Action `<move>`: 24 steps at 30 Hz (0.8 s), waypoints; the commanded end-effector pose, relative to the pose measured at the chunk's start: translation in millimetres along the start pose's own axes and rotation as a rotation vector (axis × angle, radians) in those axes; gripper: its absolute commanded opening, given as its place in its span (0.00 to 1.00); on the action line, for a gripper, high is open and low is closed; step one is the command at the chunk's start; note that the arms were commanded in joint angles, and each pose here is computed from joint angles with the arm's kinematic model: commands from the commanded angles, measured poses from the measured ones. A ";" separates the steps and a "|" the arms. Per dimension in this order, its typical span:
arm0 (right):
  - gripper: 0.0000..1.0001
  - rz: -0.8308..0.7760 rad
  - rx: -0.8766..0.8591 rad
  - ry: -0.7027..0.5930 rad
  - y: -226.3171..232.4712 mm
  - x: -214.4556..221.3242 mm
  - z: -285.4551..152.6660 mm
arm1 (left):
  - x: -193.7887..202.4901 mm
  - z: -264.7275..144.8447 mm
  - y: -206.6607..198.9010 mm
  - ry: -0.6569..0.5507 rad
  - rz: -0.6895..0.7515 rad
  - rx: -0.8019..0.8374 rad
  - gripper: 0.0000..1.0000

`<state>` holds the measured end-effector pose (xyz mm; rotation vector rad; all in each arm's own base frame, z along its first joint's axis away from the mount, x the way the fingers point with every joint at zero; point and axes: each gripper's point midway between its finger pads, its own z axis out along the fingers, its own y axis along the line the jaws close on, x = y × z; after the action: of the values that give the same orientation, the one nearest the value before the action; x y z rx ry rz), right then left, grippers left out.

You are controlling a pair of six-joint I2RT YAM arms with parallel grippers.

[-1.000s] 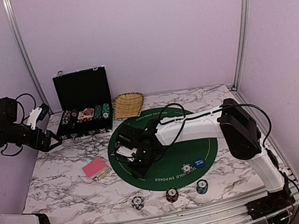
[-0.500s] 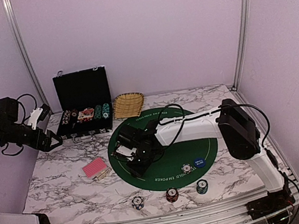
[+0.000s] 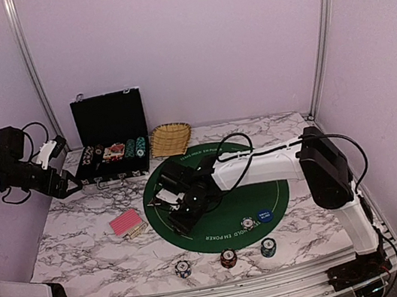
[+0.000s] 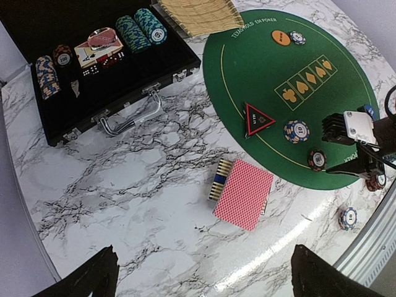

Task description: Distribute texas hold em gaming equipment

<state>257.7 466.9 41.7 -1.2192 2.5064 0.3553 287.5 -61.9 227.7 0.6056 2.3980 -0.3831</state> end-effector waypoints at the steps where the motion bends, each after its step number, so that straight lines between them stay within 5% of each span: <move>1: 0.63 0.006 0.022 -0.124 0.3 -26.5 -55.6 | -7.0 -4.9 -0.5 -0.006 -0.006 -0.001 0.99; 12: 0.87 0.000 0.019 -0.132 1.9 23.9 -114.6 | -2.8 0.6 2.1 0.018 -0.010 0.000 0.99; 24: 0.88 -0.050 -0.015 -0.034 13.9 102.3 -126.8 | -1.8 1.1 0.4 0.018 -0.022 0.008 0.99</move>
<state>179.1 364.5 117.7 -1.2384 2.4417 0.3630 292.2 -60.5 224.7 0.5988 2.4156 -0.3814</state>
